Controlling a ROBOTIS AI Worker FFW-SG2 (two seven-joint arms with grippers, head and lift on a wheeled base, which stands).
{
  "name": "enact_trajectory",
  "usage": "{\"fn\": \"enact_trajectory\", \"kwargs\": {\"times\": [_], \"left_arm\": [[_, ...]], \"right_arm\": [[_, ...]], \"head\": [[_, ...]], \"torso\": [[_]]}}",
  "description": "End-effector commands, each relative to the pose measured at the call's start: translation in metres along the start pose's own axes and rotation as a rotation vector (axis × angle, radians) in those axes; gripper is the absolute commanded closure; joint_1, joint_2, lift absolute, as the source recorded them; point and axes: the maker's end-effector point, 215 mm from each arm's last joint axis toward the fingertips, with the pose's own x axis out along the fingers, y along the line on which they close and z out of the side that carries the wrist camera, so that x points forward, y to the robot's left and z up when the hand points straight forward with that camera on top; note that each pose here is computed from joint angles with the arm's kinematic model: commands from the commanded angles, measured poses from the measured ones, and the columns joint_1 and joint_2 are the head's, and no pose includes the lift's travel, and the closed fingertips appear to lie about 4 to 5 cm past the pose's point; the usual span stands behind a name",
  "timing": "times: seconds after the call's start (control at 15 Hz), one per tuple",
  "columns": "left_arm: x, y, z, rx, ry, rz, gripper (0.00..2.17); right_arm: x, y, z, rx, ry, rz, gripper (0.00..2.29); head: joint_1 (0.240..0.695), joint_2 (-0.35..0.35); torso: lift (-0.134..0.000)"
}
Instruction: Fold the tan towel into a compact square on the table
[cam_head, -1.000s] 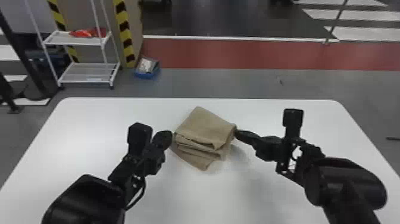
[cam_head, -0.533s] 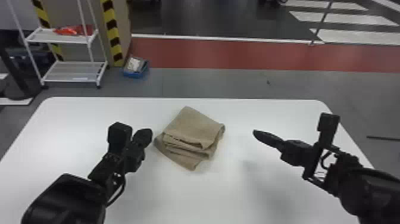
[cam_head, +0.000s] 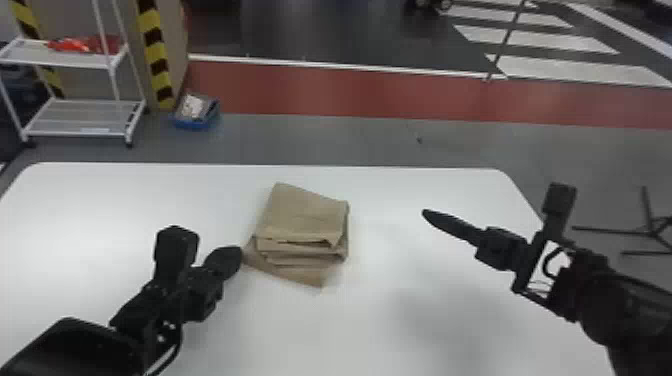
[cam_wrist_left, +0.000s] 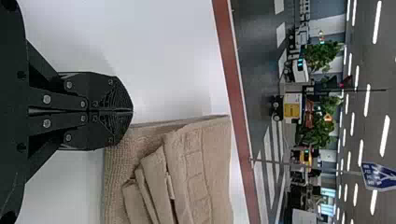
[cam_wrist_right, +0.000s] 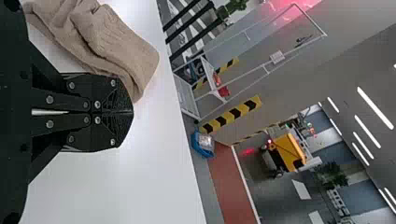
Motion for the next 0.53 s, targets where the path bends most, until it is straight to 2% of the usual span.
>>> {"fn": "enact_trajectory", "kwargs": {"times": [0.0, 0.07, 0.13, 0.2, 0.27, 0.33, 0.4, 0.47], "left_arm": [[-0.018, -0.034, -0.002, -0.005, 0.009, -0.041, 2.14], [-0.022, -0.047, -0.004, -0.004, 0.014, -0.058, 2.14], [-0.024, -0.056, -0.001, -0.002, 0.008, -0.068, 2.14], [-0.024, -0.057, 0.001, -0.003, 0.002, -0.061, 2.14], [-0.026, -0.05, 0.003, 0.005, -0.002, -0.032, 2.14], [-0.031, -0.038, 0.009, 0.004, -0.016, 0.0, 2.14], [-0.042, -0.016, 0.012, -0.011, -0.03, 0.041, 2.14], [-0.051, 0.001, 0.02, -0.025, -0.05, 0.071, 2.14]], "right_arm": [[0.001, 0.012, 0.004, -0.027, 0.06, 0.037, 1.75], [0.005, 0.023, 0.007, -0.071, 0.085, 0.059, 1.3], [0.008, 0.034, 0.009, -0.104, 0.109, 0.089, 0.52], [0.012, 0.048, 0.014, -0.146, 0.129, 0.13, 0.0], [0.015, 0.064, 0.02, -0.218, 0.145, 0.163, 0.0], [0.02, 0.076, 0.031, -0.334, 0.138, 0.163, 0.04], [0.029, 0.087, 0.044, -0.504, 0.115, 0.153, 0.07], [0.035, 0.114, 0.069, -0.742, 0.04, 0.201, 0.08]], "head": [[0.695, -0.197], [0.695, -0.203], [0.695, -0.208], [0.695, -0.213], [0.695, -0.215], [0.695, -0.207], [0.695, -0.194], [0.695, -0.182]], "torso": [[-0.109], [-0.109], [-0.109], [-0.109], [-0.109], [-0.109], [-0.109], [-0.109]]}}
